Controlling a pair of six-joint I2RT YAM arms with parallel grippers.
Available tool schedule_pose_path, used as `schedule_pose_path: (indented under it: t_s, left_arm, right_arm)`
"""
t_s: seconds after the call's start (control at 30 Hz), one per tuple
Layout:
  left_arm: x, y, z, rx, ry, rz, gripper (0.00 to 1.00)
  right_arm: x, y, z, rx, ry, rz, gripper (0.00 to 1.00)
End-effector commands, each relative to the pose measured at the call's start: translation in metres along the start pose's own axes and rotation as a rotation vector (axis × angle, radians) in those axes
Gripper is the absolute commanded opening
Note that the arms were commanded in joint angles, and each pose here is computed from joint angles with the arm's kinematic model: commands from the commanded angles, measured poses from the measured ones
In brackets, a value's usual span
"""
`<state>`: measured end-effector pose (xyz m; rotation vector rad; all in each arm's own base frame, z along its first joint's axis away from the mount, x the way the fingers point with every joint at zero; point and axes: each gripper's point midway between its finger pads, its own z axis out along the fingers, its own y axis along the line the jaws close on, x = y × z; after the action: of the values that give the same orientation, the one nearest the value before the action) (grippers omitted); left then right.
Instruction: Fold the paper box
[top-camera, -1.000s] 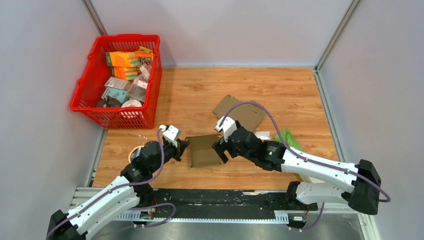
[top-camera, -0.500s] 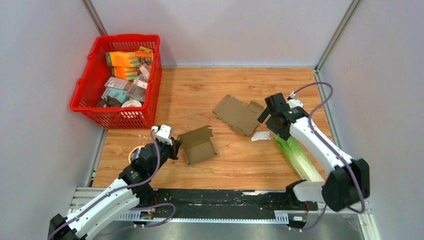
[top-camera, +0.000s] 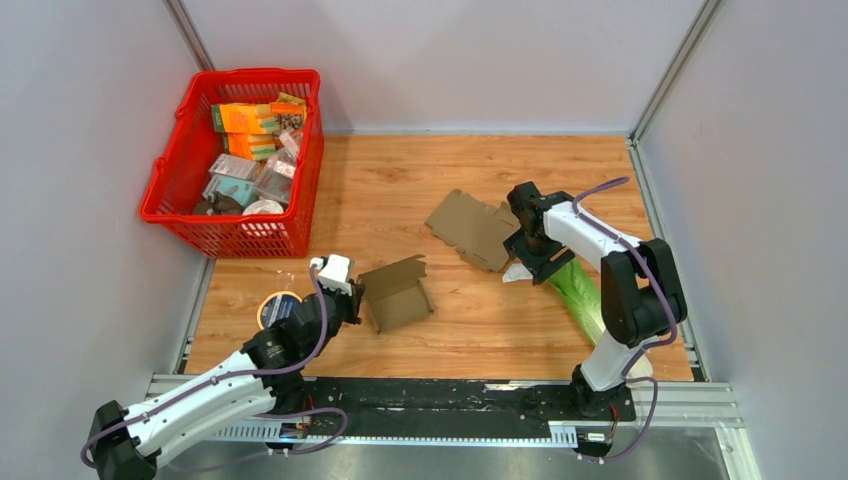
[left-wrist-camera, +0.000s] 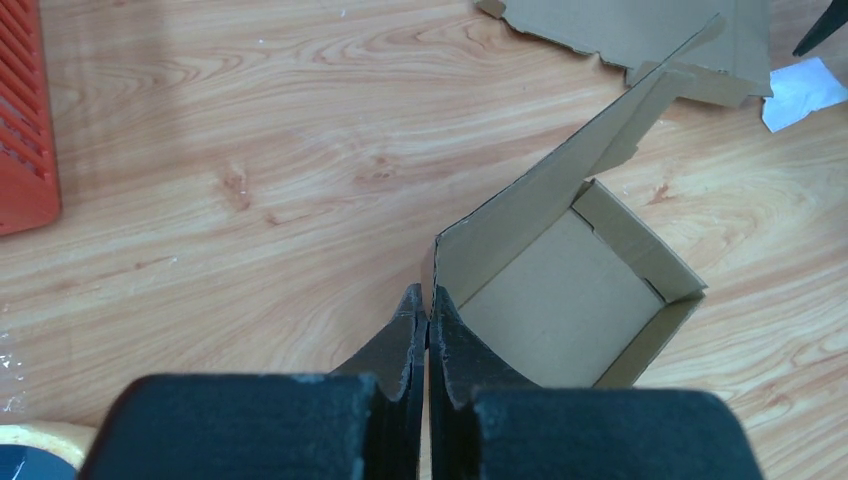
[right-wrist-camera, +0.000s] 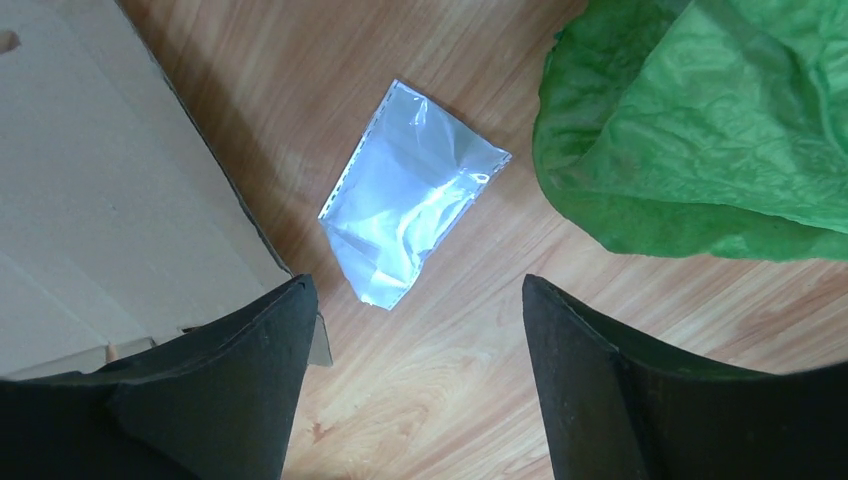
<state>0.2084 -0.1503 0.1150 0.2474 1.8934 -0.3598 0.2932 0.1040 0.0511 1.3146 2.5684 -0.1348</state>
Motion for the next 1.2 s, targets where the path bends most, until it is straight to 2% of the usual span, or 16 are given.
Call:
schedule_pose_path:
  t_s: [0.0, 0.13, 0.37, 0.57, 0.7, 0.87, 0.9, 1.1, 1.17]
  left_arm:
    - [-0.027, -0.004, -0.003, -0.009, -0.070, -0.030, 0.00]
    - [-0.027, -0.006, -0.004, -0.005, -0.070, -0.021, 0.00]
    - [-0.027, -0.006, -0.004, -0.013, -0.062, -0.012, 0.00]
    - [-0.030, -0.004, -0.006, -0.020, -0.073, -0.009, 0.00]
    - [-0.029, -0.003, -0.006, -0.024, -0.074, 0.000, 0.00]
    - [-0.027, -0.002, -0.006, -0.030, -0.072, -0.002, 0.00]
    - [-0.026, -0.001, -0.006, -0.034, -0.069, 0.000, 0.00]
    - [-0.025, 0.004, -0.008, -0.052, -0.082, -0.009, 0.00]
    - [-0.024, 0.006, -0.008, -0.054, -0.085, -0.012, 0.00]
  right_arm:
    - [-0.006, 0.001, 0.006, -0.001, -0.028, 0.115, 0.77]
    - [-0.010, 0.003, 0.017, -0.003, -0.026, 0.131, 0.73]
    - [-0.008, 0.004, 0.037, 0.034, -0.010, 0.152, 0.72]
    - [0.012, -0.006, 0.054, 0.060, 0.059, 0.150, 0.58]
    - [0.024, -0.016, 0.058, 0.068, 0.087, 0.140, 0.43]
    - [0.039, -0.026, 0.059, 0.053, 0.108, 0.107, 0.29]
    - [0.045, -0.035, 0.061, 0.067, 0.113, 0.090, 0.23]
    - [0.057, -0.052, 0.051, 0.024, 0.124, 0.035, 0.08]
    - [0.061, -0.057, 0.048, 0.003, 0.117, -0.006, 0.06]
